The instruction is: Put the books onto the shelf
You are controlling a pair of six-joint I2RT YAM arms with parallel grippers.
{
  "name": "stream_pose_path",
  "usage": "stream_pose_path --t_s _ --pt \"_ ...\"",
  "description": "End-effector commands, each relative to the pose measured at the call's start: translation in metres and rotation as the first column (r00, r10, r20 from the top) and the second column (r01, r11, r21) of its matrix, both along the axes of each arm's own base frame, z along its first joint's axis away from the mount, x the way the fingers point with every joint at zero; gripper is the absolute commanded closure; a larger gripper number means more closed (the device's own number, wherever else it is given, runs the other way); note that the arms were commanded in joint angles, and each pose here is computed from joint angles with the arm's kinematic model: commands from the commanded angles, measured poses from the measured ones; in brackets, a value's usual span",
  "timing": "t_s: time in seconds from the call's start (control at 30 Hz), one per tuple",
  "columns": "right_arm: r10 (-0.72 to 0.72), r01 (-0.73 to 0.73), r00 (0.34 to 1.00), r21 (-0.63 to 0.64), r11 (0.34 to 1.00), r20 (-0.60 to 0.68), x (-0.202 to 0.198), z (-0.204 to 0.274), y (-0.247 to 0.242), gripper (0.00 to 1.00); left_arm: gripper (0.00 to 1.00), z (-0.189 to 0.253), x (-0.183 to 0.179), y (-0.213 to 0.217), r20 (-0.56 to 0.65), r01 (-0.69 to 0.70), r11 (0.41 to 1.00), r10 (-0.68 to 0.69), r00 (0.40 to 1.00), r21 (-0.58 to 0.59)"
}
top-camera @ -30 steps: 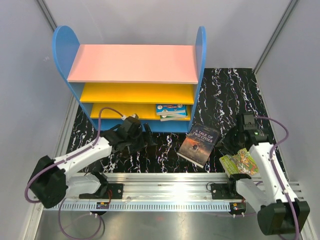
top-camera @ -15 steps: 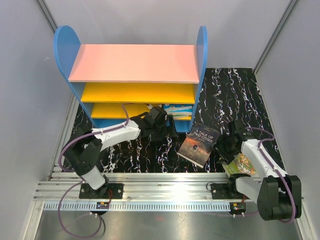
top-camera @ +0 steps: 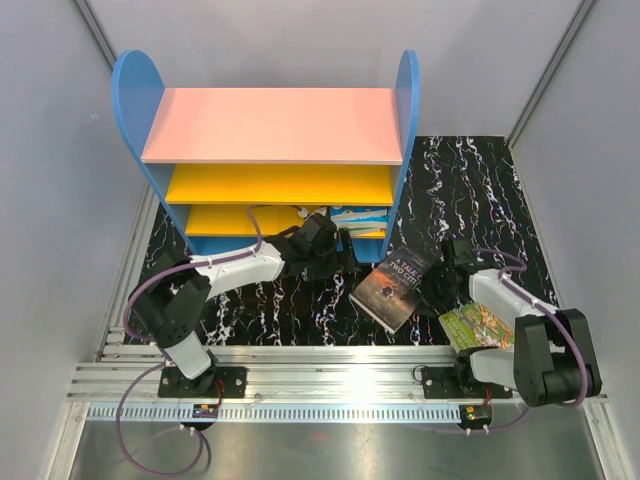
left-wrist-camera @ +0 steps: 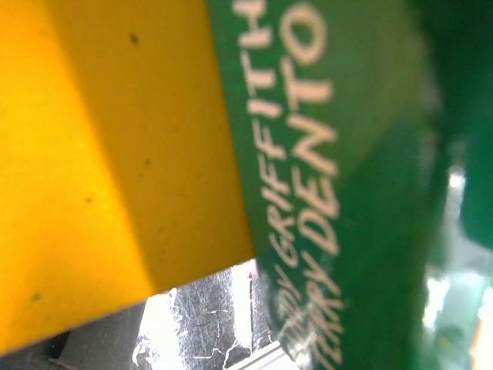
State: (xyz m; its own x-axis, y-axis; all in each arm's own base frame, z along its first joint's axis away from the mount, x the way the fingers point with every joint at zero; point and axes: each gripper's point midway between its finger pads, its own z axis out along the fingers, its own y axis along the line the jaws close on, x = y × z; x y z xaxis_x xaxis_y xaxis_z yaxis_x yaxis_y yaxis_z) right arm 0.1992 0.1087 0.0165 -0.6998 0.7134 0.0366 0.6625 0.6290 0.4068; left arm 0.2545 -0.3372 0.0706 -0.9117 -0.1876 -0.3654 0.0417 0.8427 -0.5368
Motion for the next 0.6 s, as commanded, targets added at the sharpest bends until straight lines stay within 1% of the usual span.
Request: stream_pose_path --t_s 0.0,0.03,0.07,0.1,0.13,0.37,0.53,0.57 --pt "0.048 -0.047 0.999 -0.065 0.997 0.022 0.009 -0.021 0.008 0.57 0.08 -0.007 -0.045 -0.020 -0.044 0.215 0.976 -0.216 0.975 -0.027" --pt "0.056 -0.055 0.998 -0.071 0.996 0.014 0.009 -0.024 0.010 0.65 0.09 -0.007 -0.046 -0.020 -0.047 0.217 0.976 -0.218 0.975 -0.028" --pt "0.076 -0.075 0.997 -0.075 0.994 0.014 0.010 -0.024 0.013 0.77 0.09 -0.006 -0.047 -0.020 -0.047 0.217 0.976 -0.219 0.975 -0.030" --pt "0.086 -0.085 0.996 -0.077 0.993 0.006 0.010 -0.028 0.014 0.95 0.09 -0.004 -0.047 -0.019 -0.045 0.219 0.975 -0.220 0.975 -0.030" --pt "0.095 -0.094 0.995 -0.081 0.992 0.009 0.011 -0.027 0.014 1.00 0.09 -0.003 -0.047 -0.020 -0.044 0.222 0.975 -0.223 0.974 -0.033" --pt "0.154 -0.140 0.983 -0.136 0.981 0.100 0.009 0.006 0.004 1.00 0.09 0.007 -0.051 -0.016 -0.037 0.224 0.974 -0.225 0.974 -0.039" --pt "0.182 -0.162 0.968 -0.127 0.979 0.171 -0.006 0.051 0.002 1.00 0.09 0.011 -0.057 -0.008 -0.037 0.215 0.975 -0.217 0.976 -0.048" --pt "0.191 -0.168 0.960 -0.122 0.978 0.205 -0.008 0.063 0.003 1.00 0.09 0.014 -0.058 -0.007 -0.031 0.213 0.975 -0.215 0.976 -0.056"
